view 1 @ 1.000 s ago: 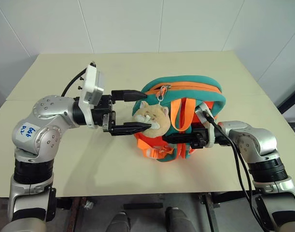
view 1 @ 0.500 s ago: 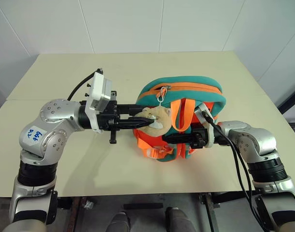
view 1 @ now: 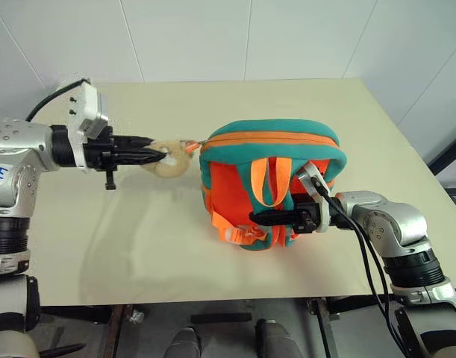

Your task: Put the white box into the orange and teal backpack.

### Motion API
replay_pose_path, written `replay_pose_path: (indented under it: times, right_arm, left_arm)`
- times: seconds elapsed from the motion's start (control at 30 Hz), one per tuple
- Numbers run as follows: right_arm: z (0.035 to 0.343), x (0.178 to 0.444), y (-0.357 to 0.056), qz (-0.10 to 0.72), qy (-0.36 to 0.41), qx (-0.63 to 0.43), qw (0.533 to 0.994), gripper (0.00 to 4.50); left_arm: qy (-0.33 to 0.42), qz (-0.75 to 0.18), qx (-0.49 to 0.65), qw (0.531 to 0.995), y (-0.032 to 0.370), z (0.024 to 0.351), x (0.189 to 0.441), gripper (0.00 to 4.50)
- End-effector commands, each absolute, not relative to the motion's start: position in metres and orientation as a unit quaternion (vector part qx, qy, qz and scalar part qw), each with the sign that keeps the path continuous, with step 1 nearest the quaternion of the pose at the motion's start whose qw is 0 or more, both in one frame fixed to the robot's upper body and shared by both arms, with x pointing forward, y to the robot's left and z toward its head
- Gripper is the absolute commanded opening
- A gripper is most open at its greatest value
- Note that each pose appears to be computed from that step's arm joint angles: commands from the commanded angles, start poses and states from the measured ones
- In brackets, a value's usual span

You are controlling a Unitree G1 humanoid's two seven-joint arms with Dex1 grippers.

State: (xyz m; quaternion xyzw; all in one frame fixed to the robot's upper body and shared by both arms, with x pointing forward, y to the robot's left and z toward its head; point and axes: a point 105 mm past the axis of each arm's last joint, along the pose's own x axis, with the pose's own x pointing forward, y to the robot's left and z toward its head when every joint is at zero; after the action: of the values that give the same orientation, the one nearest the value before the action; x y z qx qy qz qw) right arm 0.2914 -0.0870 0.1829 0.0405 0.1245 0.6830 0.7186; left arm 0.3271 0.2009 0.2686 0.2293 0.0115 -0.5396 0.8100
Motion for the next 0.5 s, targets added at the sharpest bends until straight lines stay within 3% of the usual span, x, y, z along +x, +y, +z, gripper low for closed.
replay_pose_path:
  times: [0.03, 0.27, 0.4, 0.5]
  right_arm:
    - [0.19, 0.29, -0.091, 0.677, 0.107, 0.04, 0.727, 0.0]
    - [0.189, 0.291, -0.09, 0.666, 0.101, 0.05, 0.737, 0.0]
    - [0.189, 0.291, -0.087, 0.664, 0.096, 0.055, 0.74, 0.0]
    - [0.191, 0.291, -0.086, 0.661, 0.091, 0.058, 0.743, 0.0]
  left_arm:
    - [0.069, -0.525, 0.215, 0.82, 0.214, 0.217, 0.338, 0.42]
    - [0.11, -0.533, 0.189, 0.817, 0.19, 0.131, 0.356, 0.42]
    - [0.091, -0.517, 0.152, 0.838, 0.171, 0.109, 0.369, 0.42]
    - [0.063, -0.518, 0.151, 0.839, 0.162, 0.113, 0.372, 0.42]
